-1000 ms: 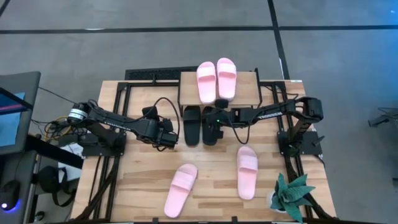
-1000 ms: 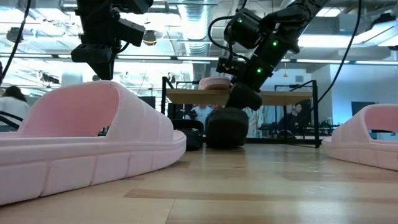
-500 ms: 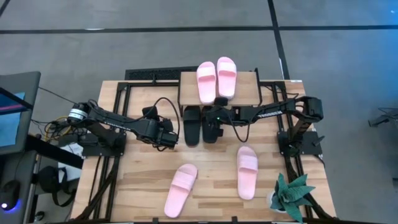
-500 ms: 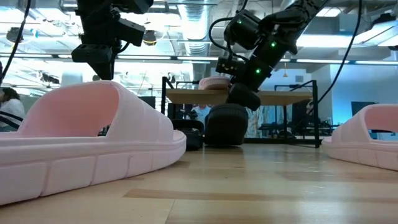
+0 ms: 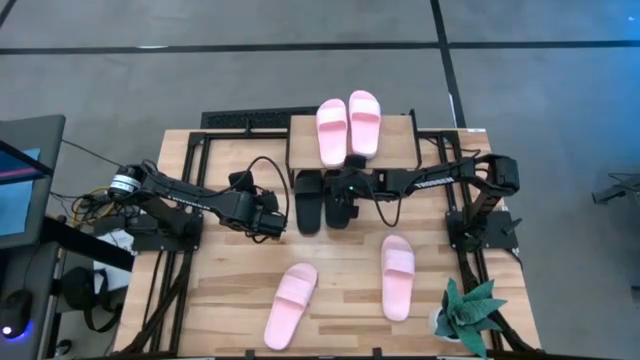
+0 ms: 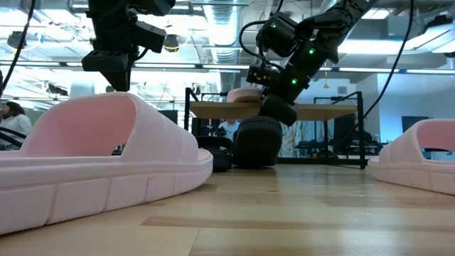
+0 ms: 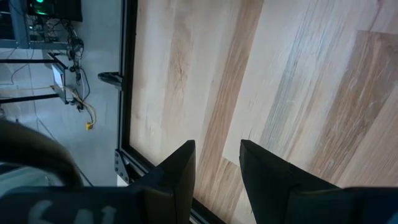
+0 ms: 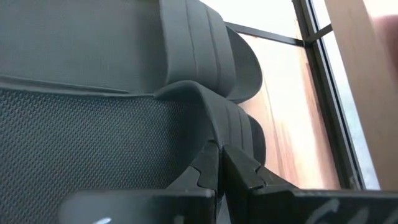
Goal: Pick and place slides into the shelf
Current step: Put the black slide under the shelf
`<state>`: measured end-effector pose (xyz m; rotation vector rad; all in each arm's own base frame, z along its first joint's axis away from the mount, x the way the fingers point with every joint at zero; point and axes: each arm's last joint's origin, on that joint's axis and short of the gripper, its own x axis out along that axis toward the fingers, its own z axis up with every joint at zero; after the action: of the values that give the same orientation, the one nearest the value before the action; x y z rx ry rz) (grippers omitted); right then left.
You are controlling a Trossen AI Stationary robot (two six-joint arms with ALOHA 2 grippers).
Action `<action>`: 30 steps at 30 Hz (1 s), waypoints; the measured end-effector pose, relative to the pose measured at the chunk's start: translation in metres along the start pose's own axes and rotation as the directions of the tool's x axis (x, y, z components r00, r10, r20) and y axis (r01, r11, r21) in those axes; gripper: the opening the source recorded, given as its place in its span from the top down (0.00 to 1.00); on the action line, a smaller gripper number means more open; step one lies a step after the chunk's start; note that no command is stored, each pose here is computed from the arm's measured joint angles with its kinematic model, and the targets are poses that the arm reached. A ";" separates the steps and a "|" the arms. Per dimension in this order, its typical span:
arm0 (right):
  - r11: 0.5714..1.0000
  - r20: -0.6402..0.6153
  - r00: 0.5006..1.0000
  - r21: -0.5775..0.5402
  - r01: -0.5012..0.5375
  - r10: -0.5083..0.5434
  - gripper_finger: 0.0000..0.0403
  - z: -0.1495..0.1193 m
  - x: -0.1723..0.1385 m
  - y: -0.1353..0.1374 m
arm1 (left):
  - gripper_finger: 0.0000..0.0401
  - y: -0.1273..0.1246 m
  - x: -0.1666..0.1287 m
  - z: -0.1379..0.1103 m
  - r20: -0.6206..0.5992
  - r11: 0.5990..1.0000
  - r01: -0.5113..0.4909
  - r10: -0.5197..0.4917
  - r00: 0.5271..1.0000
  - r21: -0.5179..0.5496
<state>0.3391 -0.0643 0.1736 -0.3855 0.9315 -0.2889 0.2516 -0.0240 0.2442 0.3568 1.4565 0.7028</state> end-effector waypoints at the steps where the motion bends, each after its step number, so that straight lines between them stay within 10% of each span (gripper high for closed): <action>1: 1.000 -0.001 1.000 0.002 0.001 -0.001 1.00 0.000 0.000 -0.001 | 0.71 0.000 0.000 0.000 0.000 1.000 0.000 0.000 1.000 -0.001; 30: 0.992 -0.027 0.996 -0.100 0.078 -0.081 1.00 0.002 0.015 0.027 | 0.71 0.000 0.000 0.000 -0.002 1.000 -0.002 0.002 1.000 0.000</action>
<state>0.3509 -0.0456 0.1520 -0.5110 0.9647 -0.3230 0.2514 -0.0240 0.2444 0.3578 1.4578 0.7050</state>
